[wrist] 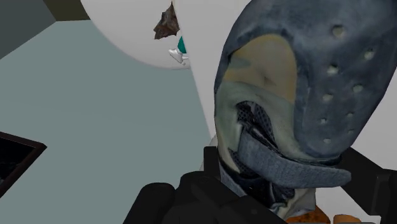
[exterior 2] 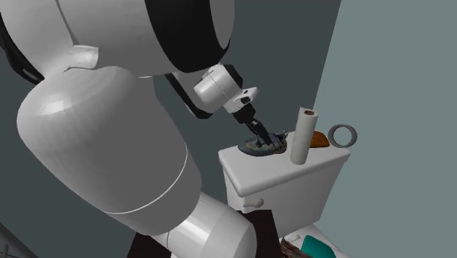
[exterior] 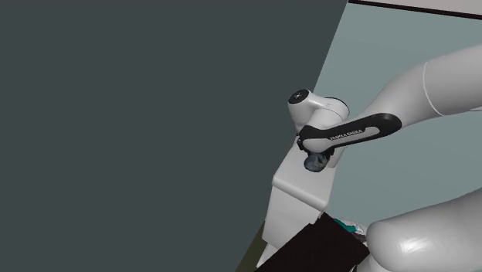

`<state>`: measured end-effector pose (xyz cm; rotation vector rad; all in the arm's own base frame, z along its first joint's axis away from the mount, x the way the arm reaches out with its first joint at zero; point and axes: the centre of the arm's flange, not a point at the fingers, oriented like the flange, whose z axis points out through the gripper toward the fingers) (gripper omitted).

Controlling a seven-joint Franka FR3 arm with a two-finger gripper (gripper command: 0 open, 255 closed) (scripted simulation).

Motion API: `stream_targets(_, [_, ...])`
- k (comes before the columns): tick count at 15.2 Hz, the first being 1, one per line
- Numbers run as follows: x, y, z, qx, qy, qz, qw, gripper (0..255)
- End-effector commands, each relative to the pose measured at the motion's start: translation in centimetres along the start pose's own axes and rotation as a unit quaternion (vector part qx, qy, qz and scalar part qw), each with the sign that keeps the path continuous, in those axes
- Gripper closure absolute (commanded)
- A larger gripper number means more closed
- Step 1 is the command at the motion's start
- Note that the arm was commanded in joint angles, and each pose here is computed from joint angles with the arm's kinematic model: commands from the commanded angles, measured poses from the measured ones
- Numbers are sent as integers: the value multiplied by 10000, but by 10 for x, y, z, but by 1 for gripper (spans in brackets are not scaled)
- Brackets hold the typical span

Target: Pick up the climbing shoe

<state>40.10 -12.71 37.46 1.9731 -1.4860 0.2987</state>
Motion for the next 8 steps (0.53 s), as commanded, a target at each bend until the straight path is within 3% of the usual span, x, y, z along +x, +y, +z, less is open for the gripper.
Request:
stream_targets(1, [5, 3, -9, 2, 1, 1, 10000, 255])
stream_targets(8, [20, 13, -30, 2, 1, 1, 10000, 255])
